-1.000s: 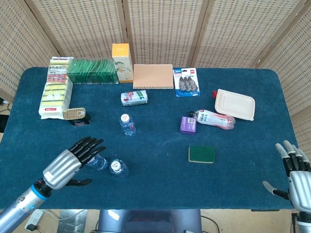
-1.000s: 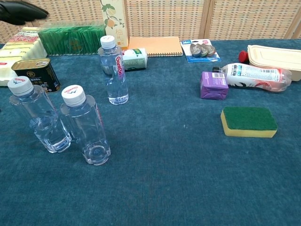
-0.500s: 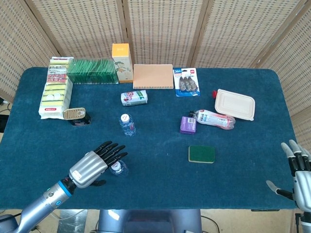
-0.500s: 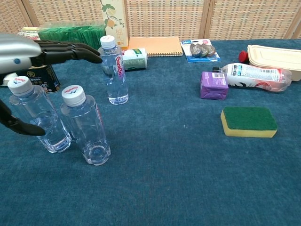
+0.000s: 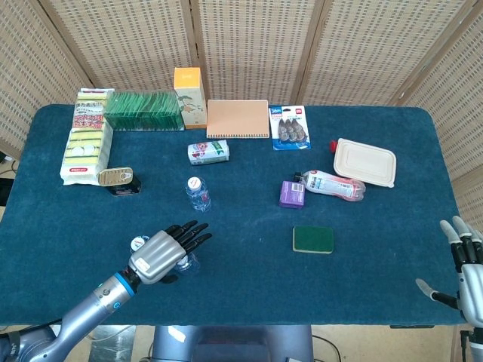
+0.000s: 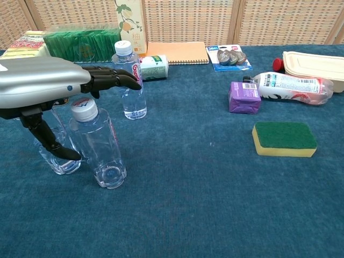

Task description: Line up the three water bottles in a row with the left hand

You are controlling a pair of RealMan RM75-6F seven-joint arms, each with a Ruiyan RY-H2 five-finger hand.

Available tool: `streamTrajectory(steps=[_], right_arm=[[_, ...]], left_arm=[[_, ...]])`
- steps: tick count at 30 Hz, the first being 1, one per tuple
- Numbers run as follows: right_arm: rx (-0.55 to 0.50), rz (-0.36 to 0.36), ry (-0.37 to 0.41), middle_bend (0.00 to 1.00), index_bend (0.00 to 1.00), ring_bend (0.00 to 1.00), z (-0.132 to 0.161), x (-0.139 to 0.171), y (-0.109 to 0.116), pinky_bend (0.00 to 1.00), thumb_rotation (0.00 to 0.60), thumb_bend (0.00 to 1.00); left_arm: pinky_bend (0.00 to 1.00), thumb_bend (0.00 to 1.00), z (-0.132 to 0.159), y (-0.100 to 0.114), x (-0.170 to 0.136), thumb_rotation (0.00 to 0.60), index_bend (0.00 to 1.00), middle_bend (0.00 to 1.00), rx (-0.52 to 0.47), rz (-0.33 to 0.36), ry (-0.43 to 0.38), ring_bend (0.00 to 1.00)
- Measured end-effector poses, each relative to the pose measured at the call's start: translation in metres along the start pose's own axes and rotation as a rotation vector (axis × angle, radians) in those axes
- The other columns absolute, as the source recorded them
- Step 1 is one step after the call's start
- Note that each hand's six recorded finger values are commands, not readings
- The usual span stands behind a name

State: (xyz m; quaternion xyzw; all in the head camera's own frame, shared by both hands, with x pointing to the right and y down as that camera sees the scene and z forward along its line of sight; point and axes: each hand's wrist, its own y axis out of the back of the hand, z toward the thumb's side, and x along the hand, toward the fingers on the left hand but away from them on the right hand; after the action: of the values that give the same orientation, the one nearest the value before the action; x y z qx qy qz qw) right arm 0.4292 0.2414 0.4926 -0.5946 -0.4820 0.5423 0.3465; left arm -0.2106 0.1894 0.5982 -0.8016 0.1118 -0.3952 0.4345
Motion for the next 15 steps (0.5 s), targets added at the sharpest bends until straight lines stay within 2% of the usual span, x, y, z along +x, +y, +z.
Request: streamTrajectory(steps=[2,3,5,7,10,15], right_arm=[[-0.001,0.001,-0.001,0.0,0.03,0.0,0.0,0.0,0.0,0.02,0.6,0.0],[0.0,0.0,-0.002,0.0,0.03,0.0,-0.001,0.0,0.0,0.02,0.6,0.0],[0.0,-0.001,-0.004,0.0,0.03,0.0,-0.001,-0.001,0.0,0.02,0.6,0.0],[-0.001,-0.001,-0.005,0.0,0.03,0.0,-0.001,-0.001,0.0,0.02,0.6,0.0],[-0.002,-0.003,-0.008,0.0,0.03,0.0,-0.002,-0.001,0.001,0.02,0.6,0.0],[-0.001,-0.003,-0.009,0.0,0.03,0.0,-0.002,-0.001,0.001,0.02,0.6,0.0]], left_arm=[[0.3,0.13,0.001,0.0,0.003,0.6,0.0,0.09,0.009,0.0,0.002,0.05],[0.33,0.15,0.001,-0.001,0.003,0.6,0.03,0.14,0.014,-0.001,0.004,0.1],[0.35,0.17,0.001,-0.001,0.005,0.6,0.11,0.22,0.025,-0.004,0.01,0.15],[0.38,0.21,0.0,-0.002,0.007,0.6,0.23,0.31,0.036,-0.006,0.018,0.22],[0.41,0.26,0.0,-0.002,0.01,0.6,0.34,0.42,0.052,-0.001,0.031,0.3],[0.46,0.29,0.001,-0.002,0.012,0.6,0.38,0.52,0.063,0.004,0.049,0.39]])
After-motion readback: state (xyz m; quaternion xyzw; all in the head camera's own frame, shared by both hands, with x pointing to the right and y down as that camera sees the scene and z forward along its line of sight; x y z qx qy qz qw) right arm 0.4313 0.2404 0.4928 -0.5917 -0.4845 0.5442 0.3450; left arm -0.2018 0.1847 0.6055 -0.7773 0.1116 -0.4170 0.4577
